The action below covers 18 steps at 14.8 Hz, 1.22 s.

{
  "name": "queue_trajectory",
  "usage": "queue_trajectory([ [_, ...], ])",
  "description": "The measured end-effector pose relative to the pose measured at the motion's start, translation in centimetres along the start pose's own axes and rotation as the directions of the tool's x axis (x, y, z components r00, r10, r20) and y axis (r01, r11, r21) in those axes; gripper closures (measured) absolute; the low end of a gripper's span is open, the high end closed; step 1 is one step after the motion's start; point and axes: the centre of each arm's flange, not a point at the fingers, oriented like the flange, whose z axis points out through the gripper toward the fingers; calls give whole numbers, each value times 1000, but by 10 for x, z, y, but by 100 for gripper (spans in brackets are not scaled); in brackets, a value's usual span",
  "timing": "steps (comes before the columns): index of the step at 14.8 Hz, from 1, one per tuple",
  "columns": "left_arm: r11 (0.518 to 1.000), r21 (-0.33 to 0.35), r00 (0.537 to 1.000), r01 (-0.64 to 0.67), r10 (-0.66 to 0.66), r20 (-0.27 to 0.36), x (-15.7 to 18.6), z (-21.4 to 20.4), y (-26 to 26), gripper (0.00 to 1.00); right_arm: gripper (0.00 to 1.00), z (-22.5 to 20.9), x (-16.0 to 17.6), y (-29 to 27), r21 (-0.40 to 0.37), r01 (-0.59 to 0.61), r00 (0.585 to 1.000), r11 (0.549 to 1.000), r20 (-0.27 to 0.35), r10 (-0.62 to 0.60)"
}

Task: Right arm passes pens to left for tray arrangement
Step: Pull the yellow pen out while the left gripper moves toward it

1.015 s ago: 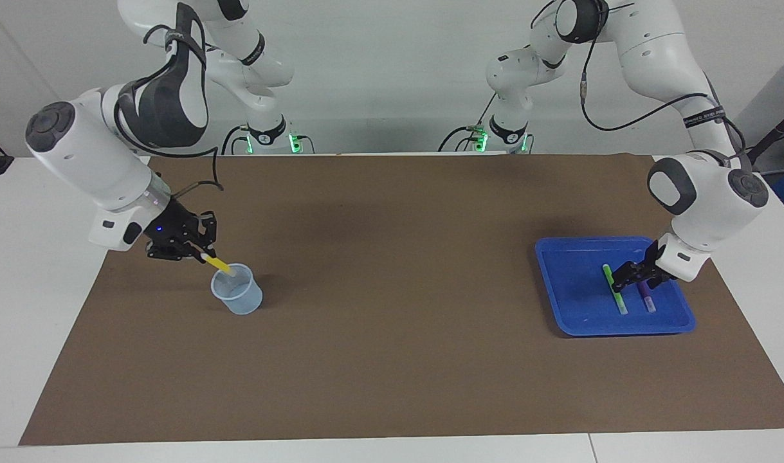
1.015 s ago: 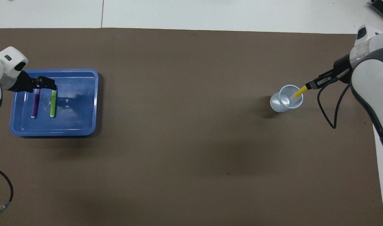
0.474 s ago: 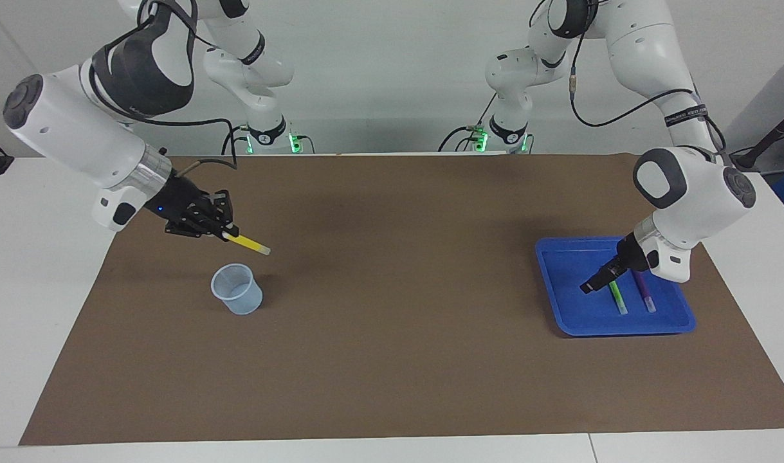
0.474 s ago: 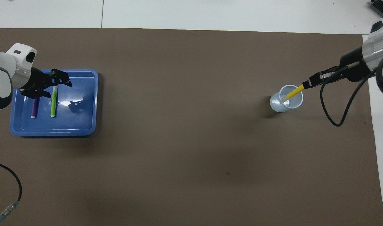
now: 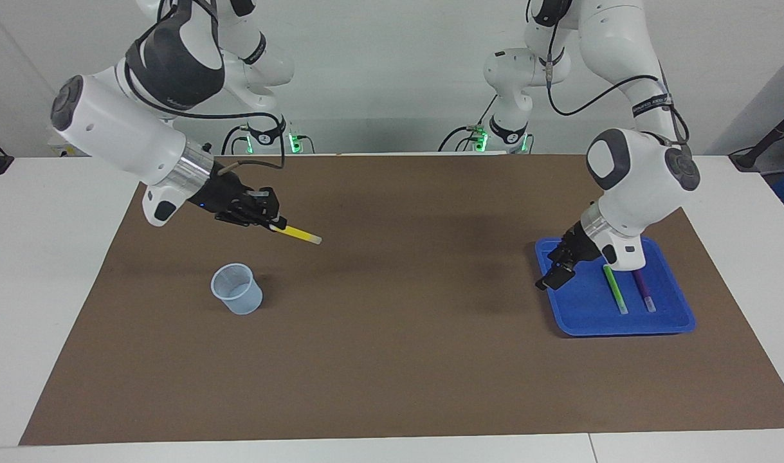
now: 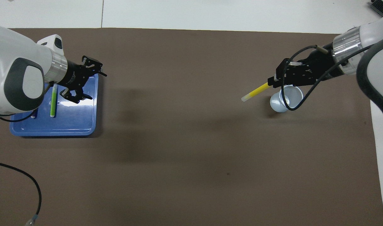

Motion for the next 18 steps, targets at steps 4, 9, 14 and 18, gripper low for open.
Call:
queue_trajectory([
  [4,977,8,977,215,-215,4,-87,7,27,0,81,14,-3,-26,99,-92,996,991,9,91],
  [9,889,-29,890,456,-455,30,-170,1,45,0,81,45,-8,-51,143,-119,992,983,-27,124],
  [14,709,-116,718,696,-685,126,-247,5,65,0,81,61,-23,-78,149,-172,984,974,-15,176],
  [18,652,-137,666,746,-723,186,-286,10,71,0,81,65,-27,-86,154,-184,982,971,-21,190],
])
